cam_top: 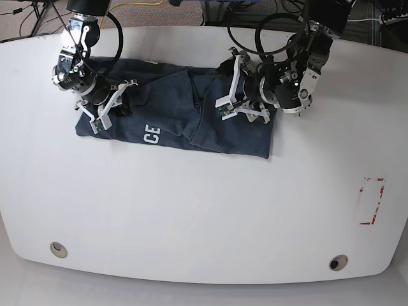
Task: Layout the t-shirt on the table in an organized manner, then fold the t-shirt properly
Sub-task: 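Pinch the folded navy fabric with the left gripper and tuck it in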
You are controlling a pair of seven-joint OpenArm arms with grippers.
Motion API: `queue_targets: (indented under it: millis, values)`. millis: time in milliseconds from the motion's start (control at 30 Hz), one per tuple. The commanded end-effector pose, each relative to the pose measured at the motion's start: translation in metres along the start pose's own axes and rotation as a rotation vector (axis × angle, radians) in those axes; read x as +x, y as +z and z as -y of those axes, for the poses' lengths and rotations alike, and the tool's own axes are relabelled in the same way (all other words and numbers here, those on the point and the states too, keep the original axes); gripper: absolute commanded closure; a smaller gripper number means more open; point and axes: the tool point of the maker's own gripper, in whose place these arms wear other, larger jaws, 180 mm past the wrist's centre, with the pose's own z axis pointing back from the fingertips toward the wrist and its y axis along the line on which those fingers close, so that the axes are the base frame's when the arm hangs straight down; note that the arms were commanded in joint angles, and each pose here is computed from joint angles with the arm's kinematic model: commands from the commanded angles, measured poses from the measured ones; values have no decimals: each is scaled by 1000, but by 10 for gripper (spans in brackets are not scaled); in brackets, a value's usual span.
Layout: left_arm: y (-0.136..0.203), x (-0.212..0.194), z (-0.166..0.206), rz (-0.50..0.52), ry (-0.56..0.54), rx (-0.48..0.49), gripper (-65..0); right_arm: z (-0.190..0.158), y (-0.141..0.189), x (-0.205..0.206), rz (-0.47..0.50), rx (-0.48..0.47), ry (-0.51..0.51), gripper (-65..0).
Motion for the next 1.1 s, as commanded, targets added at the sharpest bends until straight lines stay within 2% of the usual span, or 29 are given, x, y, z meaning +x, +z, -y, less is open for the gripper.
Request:
queue_targets:
  millis: [0, 233, 400, 467, 767, 867, 1067]
  values:
    - [3, 14, -4, 49, -6, 5, -365, 3, 2, -2, -23, -10, 21, -125]
    - [-10, -3, -7, -3, 40, -22, -171, 3, 2, -3, -25, -9, 19, -125]
    - [-9, -1, -5, 7, 37, -25, -78, 3, 2, -3, -25, -9, 19, -125]
    - [-5, 6, -6, 25, 21, -15, -58, 3, 2, -3, -25, -9, 19, -125]
    - [4, 19, -2, 66, -24, -4, -46, 3, 3, -3, -23, -9, 18, -125]
    - [8, 26, -1, 89, -66, -5, -17, 3, 3, -3, -24, -10, 19, -125]
    - [9, 37, -1, 131, -62, -5, -13, 4, 3, -3, -24, -12, 19, -125]
